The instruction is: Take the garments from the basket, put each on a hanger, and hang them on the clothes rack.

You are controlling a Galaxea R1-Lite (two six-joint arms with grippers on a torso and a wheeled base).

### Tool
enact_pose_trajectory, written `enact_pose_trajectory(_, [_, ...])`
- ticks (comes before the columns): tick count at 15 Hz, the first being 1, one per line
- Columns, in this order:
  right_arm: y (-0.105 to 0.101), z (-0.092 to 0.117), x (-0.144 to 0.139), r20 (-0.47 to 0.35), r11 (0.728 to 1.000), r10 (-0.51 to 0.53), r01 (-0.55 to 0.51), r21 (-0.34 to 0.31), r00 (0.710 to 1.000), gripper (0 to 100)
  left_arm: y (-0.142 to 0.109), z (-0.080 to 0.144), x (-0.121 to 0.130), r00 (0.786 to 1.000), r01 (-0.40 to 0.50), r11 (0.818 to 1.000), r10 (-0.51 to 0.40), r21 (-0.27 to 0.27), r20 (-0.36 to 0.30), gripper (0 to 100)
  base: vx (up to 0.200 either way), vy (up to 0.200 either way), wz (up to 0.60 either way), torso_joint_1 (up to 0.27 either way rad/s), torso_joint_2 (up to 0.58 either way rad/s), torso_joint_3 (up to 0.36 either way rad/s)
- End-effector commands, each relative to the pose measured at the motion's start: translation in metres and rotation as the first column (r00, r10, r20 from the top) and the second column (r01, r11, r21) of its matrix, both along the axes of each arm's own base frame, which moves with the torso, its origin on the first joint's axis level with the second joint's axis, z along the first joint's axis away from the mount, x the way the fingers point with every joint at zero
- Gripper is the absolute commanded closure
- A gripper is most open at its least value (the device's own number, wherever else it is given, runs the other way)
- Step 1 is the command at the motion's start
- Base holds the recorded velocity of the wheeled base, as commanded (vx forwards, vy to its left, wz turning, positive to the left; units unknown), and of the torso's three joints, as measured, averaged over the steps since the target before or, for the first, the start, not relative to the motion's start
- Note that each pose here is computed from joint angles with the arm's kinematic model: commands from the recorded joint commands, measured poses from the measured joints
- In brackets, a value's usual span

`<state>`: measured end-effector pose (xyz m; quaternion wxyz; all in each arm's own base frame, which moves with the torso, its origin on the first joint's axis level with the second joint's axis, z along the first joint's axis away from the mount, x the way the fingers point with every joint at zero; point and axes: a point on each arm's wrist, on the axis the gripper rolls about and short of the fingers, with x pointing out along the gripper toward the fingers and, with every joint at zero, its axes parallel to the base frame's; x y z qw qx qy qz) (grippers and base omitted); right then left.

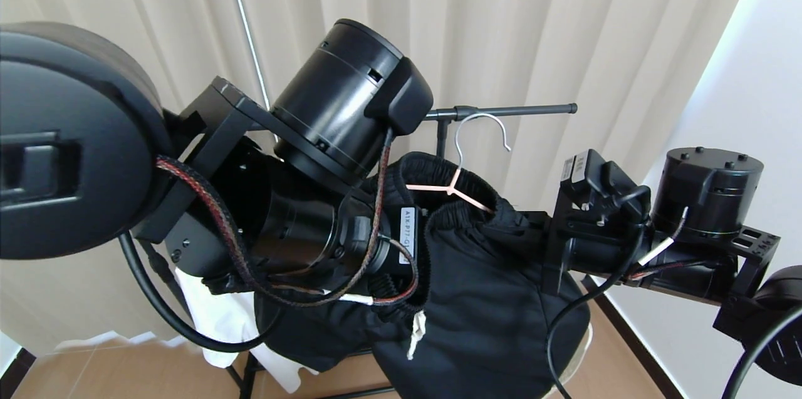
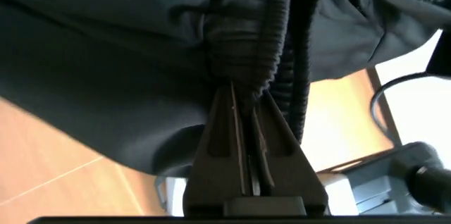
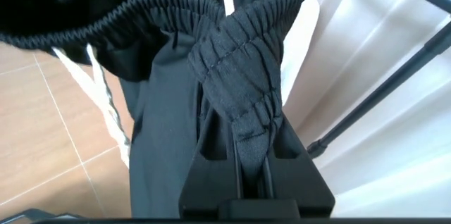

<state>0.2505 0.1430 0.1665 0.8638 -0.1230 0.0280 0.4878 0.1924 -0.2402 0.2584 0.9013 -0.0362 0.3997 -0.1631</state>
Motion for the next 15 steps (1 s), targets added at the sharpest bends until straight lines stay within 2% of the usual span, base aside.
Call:
enact_pose_trajectory(1, [0.0, 0.0, -0.001, 0.0, 1.0, 0.003, -0.003, 0.0, 1.0, 100, -0.005, -0.002, 0.004, 1.0, -0.004, 1.0, 0.004, -0.022, 0.012, 100, 0.0, 0.0, 0.0, 0.0, 0.0, 0.0])
enact_pose_trajectory(4, [0.003, 0.002, -0.005, 0.008, 1.0, 0.018, -0.018, 0.002, 1.0, 100, -0.006, -0.002, 0.005, 1.0, -0.005, 1.0, 0.006, -0.024, 0.015, 100, 0.0, 0.0, 0.0, 0.0, 0.0, 0.0])
enact_pose_trajectory(9, [-0.002, 0.015, -0.014, 0.11, 0.999, 0.008, -0.014, 0.05, 0.994, 100, -0.008, -0.009, 0.01, 1.0, -0.016, 1.0, 0.016, -0.004, 0.01, 100, 0.0, 0.0, 0.0, 0.0, 0.0, 0.0])
enact_pose_trajectory(14, [-0.008, 0.027, -0.026, 0.149, 0.997, 0.007, -0.018, 0.069, 0.989, 100, -0.01, -0.008, 0.011, 1.0, -0.009, 1.0, 0.009, 0.002, 0.019, 100, 0.0, 0.0, 0.0, 0.0, 0.0, 0.0])
enact_pose_trajectory(15, [-0.009, 0.027, -0.027, 0.149, 0.997, 0.007, -0.018, 0.069, 0.989, 100, -0.012, -0.008, 0.012, 1.0, -0.008, 1.0, 0.008, -0.007, 0.027, 0, 0.0, 0.0, 0.0, 0.0, 0.0, 0.0])
